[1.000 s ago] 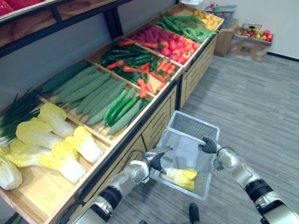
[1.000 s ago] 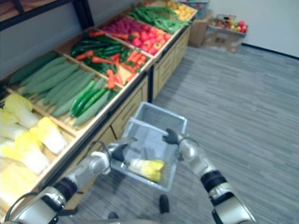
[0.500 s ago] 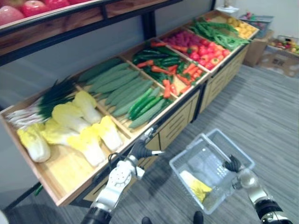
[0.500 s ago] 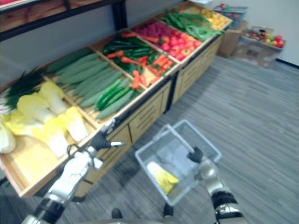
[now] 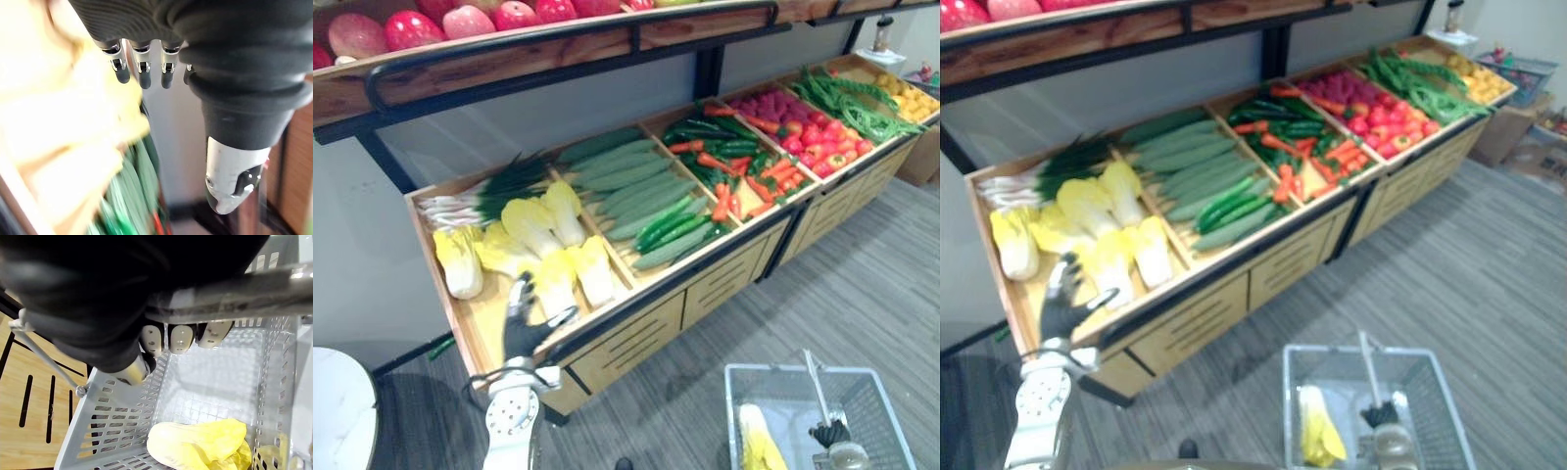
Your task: Pick vegetable in the basket
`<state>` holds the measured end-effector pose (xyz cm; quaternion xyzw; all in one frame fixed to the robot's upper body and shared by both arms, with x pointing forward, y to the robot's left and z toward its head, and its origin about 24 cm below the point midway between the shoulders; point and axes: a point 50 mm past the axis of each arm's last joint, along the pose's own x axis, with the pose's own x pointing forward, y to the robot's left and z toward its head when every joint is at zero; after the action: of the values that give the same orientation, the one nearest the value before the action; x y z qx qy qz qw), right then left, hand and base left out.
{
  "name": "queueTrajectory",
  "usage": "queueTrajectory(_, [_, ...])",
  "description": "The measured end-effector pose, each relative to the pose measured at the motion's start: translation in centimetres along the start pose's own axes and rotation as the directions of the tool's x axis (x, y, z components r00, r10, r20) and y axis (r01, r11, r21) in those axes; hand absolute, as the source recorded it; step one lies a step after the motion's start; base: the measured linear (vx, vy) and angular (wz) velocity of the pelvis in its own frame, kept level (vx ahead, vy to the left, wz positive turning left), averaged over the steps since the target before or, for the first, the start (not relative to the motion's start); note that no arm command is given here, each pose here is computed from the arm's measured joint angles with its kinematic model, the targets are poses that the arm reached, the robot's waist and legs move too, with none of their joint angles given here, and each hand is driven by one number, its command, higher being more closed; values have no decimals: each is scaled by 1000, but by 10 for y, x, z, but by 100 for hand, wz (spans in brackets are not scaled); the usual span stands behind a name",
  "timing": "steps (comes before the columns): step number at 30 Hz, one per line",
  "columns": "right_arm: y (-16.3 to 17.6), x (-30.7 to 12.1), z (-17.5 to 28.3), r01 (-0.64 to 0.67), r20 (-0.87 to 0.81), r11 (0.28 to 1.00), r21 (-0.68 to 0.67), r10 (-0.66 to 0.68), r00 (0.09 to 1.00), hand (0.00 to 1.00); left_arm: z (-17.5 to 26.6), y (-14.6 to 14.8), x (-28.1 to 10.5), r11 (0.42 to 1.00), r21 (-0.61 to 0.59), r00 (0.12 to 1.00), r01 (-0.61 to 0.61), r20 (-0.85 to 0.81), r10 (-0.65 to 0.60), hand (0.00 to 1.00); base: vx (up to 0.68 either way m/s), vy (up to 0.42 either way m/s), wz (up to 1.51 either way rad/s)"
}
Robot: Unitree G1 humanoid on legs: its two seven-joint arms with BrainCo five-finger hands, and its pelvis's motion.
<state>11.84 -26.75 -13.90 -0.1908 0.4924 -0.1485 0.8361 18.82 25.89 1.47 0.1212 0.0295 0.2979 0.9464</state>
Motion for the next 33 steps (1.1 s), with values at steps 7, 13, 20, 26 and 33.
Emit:
queueTrajectory(7, [33,-12,-15,-34,-29,999,34,35,999,100,-80,70,-29,847,321,793,-424,-321,519,0,-6,-5,-3])
queueTrajectory(13, [47,-17,-16,-63,-22,997,48,64,998,100,-162,77,-108,848,462,489,-259,-695,527,0,-14,-3,-10])
queueTrajectory(20, [52,-18,-19,-90,-27,995,40,91,995,100,-192,62,-169,927,370,265,-66,-889,374,0,38,-7,-20])
queueTrajectory(26, [57,-19,-19,-137,-15,990,-16,137,991,100,-193,33,-165,956,243,328,164,-928,179,0,74,-5,-14])
queueTrajectory(33, [59,-18,-15,-164,0,985,-49,164,986,100,-189,12,-151,912,200,406,358,-913,41,0,61,-13,-6])
